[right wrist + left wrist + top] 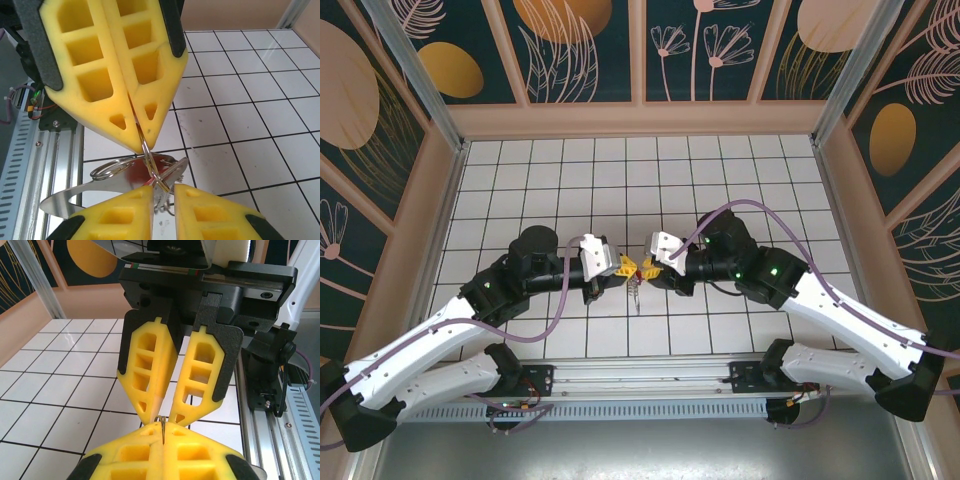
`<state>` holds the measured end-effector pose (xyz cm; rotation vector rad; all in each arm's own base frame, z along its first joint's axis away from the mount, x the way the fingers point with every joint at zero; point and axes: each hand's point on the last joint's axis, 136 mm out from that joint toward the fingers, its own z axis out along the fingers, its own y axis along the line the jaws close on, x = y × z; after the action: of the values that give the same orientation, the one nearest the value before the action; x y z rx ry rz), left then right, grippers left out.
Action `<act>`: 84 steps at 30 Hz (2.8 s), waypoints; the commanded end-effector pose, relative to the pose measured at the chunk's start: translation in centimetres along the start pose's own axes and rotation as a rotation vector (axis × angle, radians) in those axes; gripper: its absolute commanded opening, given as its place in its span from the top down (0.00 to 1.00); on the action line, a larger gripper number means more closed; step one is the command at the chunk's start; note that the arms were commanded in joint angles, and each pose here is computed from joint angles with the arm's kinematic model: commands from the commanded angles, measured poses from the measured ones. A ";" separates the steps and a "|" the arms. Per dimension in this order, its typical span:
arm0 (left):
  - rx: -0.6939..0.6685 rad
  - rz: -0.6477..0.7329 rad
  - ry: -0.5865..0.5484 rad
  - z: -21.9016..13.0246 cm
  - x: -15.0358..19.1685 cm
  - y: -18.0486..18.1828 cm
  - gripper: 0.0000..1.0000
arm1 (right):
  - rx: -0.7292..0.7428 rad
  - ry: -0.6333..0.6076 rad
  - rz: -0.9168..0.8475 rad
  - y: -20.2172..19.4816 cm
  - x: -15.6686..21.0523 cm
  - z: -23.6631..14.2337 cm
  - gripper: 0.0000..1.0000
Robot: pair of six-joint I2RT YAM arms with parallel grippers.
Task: Put the keys on the keyring
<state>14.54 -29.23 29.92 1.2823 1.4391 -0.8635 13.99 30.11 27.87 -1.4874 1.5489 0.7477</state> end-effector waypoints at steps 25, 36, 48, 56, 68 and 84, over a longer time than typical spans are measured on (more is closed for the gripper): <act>0.015 0.018 -0.066 -0.6 -1.3 -0.6 1.00 | -0.003 -0.079 -0.070 0.2 -2.2 -0.7 0.80; 0.016 0.017 -0.068 -0.6 -1.3 -0.6 1.00 | -0.024 -0.081 -0.078 0.5 -2.2 -0.6 1.00; 0.035 0.033 -0.115 -0.9 -2.5 -1.0 1.00 | -0.060 0.040 -0.023 0.2 0.2 1.7 1.00; 0.042 0.036 -0.139 -1.4 -2.8 -1.3 1.00 | -0.071 -0.002 -0.035 -0.1 -1.0 2.0 1.00; 0.028 0.046 -0.161 -1.5 -2.6 -1.3 1.00 | 0.041 -0.134 -0.023 -0.5 -2.7 -0.8 0.72; 0.090 0.033 -0.324 -2.9 -5.0 -2.8 1.00 | -0.033 -0.338 -0.052 2.2 -4.8 -3.5 0.68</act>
<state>11.99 -28.52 32.80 1.1955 1.2408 -1.0180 11.64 29.17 32.05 -1.3541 1.3233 0.8844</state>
